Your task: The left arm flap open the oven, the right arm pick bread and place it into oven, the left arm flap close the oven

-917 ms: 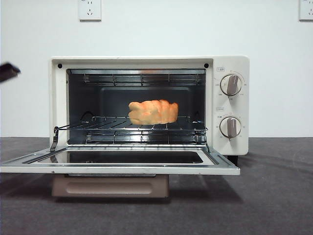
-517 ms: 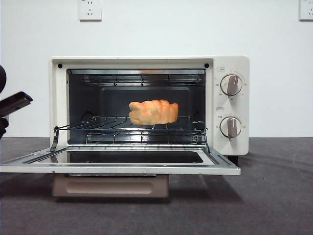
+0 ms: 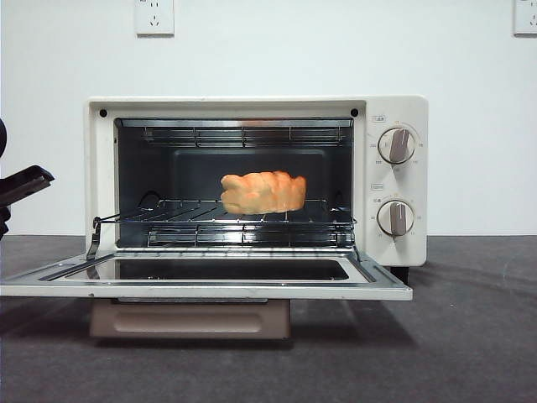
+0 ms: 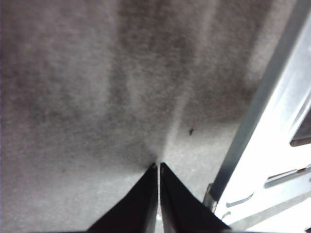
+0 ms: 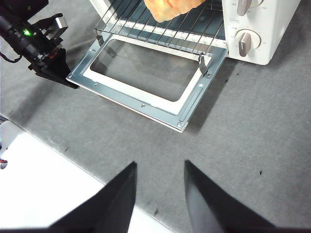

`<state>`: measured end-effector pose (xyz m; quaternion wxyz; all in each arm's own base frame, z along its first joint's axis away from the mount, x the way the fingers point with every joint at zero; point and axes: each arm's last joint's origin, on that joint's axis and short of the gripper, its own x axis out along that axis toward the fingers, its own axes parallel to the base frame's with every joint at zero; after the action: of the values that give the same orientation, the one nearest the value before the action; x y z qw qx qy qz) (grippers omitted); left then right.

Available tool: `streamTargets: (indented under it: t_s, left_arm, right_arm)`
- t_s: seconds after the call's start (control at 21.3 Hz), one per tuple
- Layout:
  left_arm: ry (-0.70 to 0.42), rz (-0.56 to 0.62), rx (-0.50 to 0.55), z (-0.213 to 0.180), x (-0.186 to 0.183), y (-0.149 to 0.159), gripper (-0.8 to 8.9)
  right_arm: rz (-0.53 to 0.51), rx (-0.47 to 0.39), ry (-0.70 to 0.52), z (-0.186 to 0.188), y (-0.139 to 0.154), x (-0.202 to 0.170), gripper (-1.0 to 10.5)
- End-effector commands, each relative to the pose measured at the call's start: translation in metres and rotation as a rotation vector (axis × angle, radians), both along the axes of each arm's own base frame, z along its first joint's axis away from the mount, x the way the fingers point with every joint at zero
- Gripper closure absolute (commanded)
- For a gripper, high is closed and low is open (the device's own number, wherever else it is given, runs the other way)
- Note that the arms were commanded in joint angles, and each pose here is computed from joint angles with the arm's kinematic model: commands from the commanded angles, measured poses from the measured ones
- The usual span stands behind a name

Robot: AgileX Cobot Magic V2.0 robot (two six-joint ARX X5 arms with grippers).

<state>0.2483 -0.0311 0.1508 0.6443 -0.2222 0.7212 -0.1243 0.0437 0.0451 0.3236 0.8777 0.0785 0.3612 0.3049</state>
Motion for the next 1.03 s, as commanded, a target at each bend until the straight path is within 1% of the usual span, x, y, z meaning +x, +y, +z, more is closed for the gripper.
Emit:
streamTargets:
  t_s: [0.05, 0.14, 0.28, 0.47, 0.61, 1.03]
  left_arm:
    - [0.005, 0.010, -0.044, -0.002, 0.004, 0.000, 8.05]
    - [-0.002, 0.016, -0.103, -0.001, 0.005, 0.000, 8.05]
    - [-0.007, 0.017, -0.163, 0.000, 0.006, -0.001, 8.05]
    - [-0.009, 0.014, -0.182, 0.001, 0.006, -0.001, 8.05]
    - [-0.017, 0.012, -0.217, 0.002, 0.006, -0.001, 8.05]
    - [-0.088, -0.008, -0.290, 0.020, 0.016, -0.003, 8.04]
  right_arm:
    - [0.013, 0.015, -0.030, 0.006, 0.000, 0.000, 8.0]
    - [0.011, 0.018, -0.030, 0.006, 0.000, 0.000, 8.0]
    - [0.010, 0.018, -0.029, 0.006, 0.000, 0.000, 8.0]
    - [0.009, 0.020, -0.028, 0.006, 0.001, 0.000, 8.0]
    - [0.008, 0.023, -0.029, 0.006, 0.001, 0.000, 8.0]
    - [-0.004, 0.041, -0.021, 0.007, 0.001, 0.000, 8.0]
